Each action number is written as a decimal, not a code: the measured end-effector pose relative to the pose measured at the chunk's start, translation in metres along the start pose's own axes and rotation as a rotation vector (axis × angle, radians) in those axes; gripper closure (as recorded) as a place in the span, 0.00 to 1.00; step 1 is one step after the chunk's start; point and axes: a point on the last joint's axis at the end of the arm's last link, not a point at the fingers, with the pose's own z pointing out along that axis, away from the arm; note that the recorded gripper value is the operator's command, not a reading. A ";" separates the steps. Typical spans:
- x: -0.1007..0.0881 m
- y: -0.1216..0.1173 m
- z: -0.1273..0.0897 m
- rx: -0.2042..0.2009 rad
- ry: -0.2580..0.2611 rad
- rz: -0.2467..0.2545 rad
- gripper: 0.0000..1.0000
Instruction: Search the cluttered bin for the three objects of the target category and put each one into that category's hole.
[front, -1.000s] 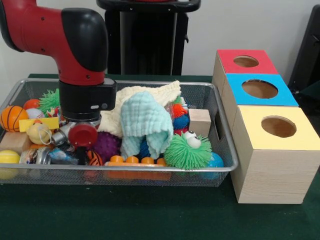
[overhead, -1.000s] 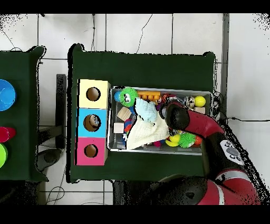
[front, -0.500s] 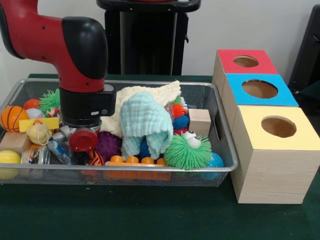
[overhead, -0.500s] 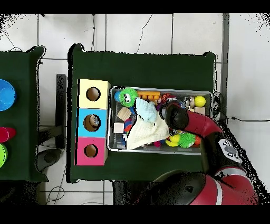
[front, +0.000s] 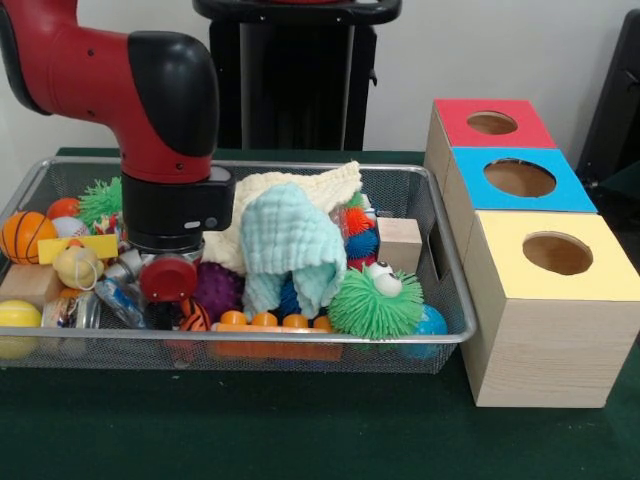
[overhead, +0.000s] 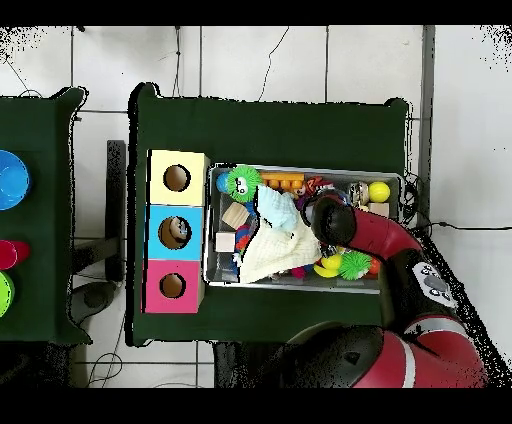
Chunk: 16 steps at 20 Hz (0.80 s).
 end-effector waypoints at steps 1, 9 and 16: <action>0.000 0.001 -0.001 0.000 -0.002 -0.003 0.00; 0.005 0.007 -0.009 0.002 -0.024 -0.032 0.00; -0.007 0.012 -0.025 0.009 -0.033 -0.028 0.00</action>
